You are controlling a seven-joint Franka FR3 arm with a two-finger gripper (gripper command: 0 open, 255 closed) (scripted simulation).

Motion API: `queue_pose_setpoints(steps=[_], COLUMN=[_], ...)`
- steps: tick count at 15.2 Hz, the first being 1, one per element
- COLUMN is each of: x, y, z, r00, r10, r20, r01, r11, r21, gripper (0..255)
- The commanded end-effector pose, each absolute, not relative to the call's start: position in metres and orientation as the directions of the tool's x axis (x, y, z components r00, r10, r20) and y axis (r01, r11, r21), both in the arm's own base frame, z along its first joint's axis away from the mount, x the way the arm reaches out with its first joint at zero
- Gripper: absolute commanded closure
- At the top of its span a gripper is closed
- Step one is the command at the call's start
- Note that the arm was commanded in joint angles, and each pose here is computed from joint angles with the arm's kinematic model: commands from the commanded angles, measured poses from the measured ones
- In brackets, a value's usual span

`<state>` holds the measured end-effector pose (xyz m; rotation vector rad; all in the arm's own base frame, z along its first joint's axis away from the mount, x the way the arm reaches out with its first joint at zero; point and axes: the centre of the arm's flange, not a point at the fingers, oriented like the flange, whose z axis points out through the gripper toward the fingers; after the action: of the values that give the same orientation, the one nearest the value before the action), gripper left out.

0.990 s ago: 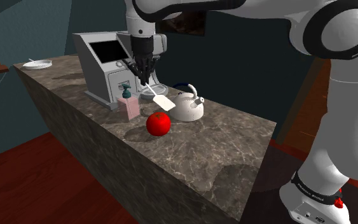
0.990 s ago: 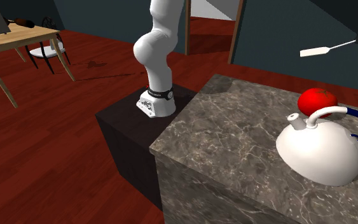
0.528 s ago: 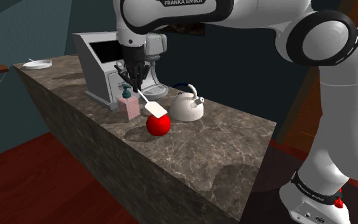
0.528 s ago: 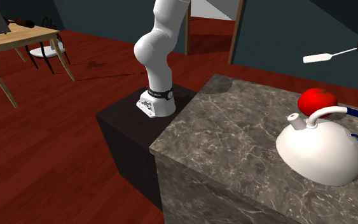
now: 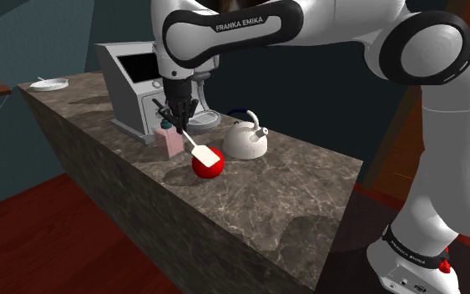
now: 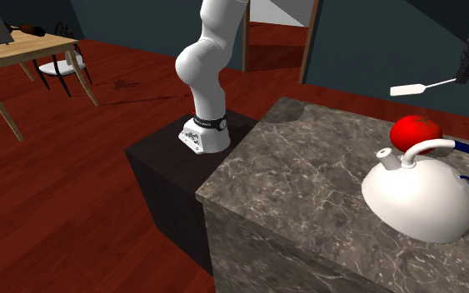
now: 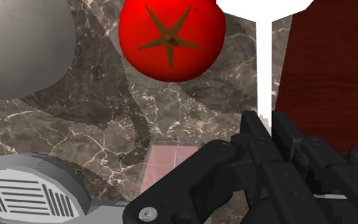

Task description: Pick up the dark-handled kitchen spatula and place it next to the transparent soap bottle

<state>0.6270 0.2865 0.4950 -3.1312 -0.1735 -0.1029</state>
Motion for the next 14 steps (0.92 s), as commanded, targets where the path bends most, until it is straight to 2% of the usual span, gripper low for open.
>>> queue_pose_setpoints(steps=[1,14], x=[0.628,0.628], y=[0.286,0.286], z=[0.485,0.417], r00=[0.992,0.992], r10=[0.110,0.110], r20=[0.066,0.066], r01=[0.111,0.111], r11=[-0.994,-0.994], r21=[0.000,0.000], gripper=[255,255])
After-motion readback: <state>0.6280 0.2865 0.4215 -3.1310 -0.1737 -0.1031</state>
